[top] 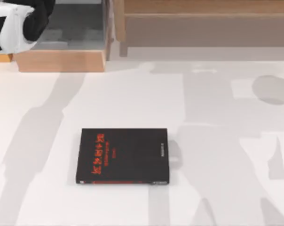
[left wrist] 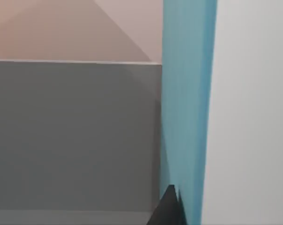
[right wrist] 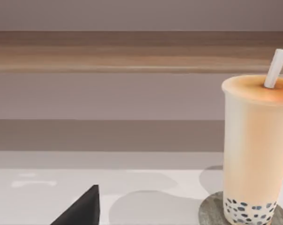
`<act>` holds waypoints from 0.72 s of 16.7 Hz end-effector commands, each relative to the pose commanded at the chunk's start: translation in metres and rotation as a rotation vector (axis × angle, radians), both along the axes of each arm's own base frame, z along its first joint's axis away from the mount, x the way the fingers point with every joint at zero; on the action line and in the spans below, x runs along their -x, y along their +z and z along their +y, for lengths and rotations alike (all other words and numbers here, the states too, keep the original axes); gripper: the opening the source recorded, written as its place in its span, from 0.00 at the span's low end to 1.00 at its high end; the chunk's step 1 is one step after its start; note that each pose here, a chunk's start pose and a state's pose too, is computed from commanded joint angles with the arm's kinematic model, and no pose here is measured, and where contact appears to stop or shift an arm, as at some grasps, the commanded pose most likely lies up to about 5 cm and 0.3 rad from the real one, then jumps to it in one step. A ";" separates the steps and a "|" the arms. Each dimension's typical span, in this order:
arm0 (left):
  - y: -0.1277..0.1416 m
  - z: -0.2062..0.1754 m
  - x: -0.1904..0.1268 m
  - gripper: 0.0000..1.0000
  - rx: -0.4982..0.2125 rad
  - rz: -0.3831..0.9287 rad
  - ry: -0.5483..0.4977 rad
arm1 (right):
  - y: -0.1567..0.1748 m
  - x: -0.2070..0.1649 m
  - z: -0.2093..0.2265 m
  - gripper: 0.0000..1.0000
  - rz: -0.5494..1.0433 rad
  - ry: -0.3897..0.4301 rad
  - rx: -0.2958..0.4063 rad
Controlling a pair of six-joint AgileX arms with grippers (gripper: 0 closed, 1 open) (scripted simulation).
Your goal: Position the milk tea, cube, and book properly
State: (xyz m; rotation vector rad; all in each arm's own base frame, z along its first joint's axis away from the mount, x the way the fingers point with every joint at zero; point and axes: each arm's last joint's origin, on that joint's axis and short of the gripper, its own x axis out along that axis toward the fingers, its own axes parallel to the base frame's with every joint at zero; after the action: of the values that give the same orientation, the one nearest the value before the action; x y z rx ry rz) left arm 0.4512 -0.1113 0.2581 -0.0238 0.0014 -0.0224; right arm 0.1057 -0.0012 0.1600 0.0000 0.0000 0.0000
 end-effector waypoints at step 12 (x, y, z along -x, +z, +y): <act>0.058 -0.048 0.137 0.00 -0.419 -0.039 0.174 | 0.000 0.000 0.000 1.00 0.000 0.000 0.000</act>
State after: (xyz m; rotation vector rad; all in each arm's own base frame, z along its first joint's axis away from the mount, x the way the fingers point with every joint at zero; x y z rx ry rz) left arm 0.3146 -0.1589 0.3161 0.3949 -0.0350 0.1521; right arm 0.1057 -0.0012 0.1600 0.0000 0.0000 0.0000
